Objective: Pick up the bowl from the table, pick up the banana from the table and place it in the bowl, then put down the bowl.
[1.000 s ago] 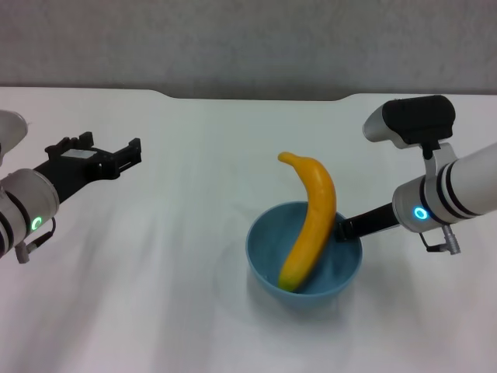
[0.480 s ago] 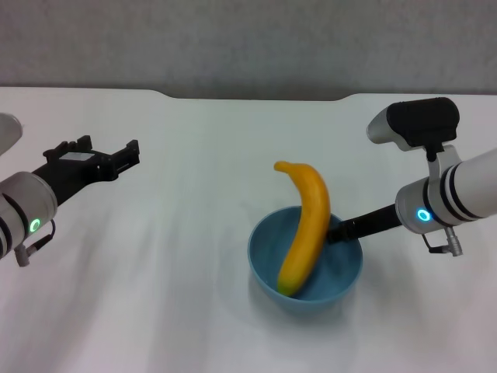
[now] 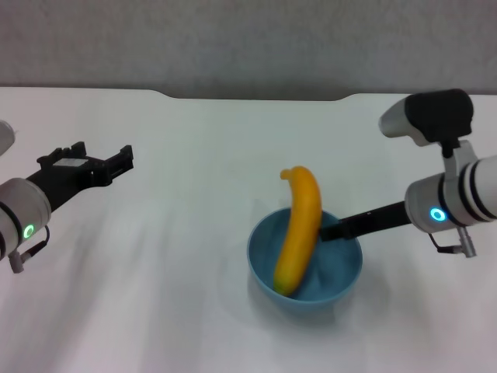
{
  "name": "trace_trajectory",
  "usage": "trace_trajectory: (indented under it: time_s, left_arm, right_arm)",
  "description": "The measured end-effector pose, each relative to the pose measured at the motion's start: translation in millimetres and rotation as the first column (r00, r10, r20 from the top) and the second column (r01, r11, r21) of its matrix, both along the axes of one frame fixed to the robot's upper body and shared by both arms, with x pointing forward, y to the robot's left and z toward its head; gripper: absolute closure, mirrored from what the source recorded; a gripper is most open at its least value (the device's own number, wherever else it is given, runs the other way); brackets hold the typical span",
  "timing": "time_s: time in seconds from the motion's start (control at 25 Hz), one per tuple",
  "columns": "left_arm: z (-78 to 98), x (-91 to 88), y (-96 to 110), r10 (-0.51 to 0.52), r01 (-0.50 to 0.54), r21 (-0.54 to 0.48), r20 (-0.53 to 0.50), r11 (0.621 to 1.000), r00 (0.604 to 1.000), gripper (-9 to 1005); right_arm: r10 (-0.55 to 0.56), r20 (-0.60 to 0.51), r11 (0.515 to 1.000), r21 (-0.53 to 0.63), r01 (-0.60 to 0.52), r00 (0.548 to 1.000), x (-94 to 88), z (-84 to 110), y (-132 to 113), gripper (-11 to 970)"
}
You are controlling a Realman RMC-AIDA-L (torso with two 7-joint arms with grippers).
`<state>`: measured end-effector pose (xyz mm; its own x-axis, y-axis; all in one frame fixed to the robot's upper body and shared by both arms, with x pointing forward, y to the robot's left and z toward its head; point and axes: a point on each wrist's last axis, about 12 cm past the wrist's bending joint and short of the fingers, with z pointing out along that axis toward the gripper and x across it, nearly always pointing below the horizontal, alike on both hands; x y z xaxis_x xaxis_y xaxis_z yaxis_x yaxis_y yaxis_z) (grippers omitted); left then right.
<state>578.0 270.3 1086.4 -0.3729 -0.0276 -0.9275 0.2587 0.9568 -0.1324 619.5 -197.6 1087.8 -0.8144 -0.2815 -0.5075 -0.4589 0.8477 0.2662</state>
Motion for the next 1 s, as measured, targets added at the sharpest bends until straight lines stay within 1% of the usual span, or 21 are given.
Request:
trace_trajectory:
  time_s: [0.24, 0.44, 0.6, 0.68, 0.76, 0.88, 1.0]
  left_arm:
    - [-3.1, -2.3, 5.4, 0.017, -0.017, -0.007, -0.011, 1.0, 1.0, 127]
    - [-2.3, -3.9, 11.1, 0.017, -0.017, -0.042, -0.005, 0.999, 1.0, 131]
    - [-3.9, -8.5, 22.6, 0.009, -0.009, -0.123, 0.004, 0.992, 1.0, 132]
    - [-7.4, -12.2, 32.2, 0.017, -0.014, -0.179, 0.011, 0.984, 1.0, 132]
    - [-12.3, -17.3, 39.6, 0.014, -0.008, -0.229, 0.025, 0.973, 1.0, 133]
    - [-16.7, -25.8, 47.4, -0.006, 0.03, -0.294, 0.082, 0.955, 0.997, 133]
    - [-20.5, -36.3, 54.7, -0.016, 0.065, -0.322, 0.152, 0.944, 0.988, 134]
  right_arm:
    - [0.005, 0.042, 1.0, 0.027, -0.006, 0.999, -10.2, 10.2, -10.6, 392]
    - [-0.03, 0.11, 0.999, 0.046, 0.025, 0.993, -18.4, 16.7, -28.9, 395]
    - [-0.059, 0.183, 0.998, 0.042, 0.052, 0.981, -24.2, 19.8, -45.1, 397]
    - [-0.076, 0.237, 0.997, 0.035, 0.07, 0.968, -26.0, 21.6, -53.4, 398]
    - [-0.106, 0.316, 0.994, 0.047, 0.095, 0.943, -29.6, 24.4, -61.0, 399]
    - [-0.173, 0.4, 0.984, 0.118, 0.136, 0.9, -36.9, 25.9, -72.6, 400]
    - [-0.202, 0.469, 0.973, 0.194, 0.122, 0.86, -42.0, 23.4, -79.9, 402]
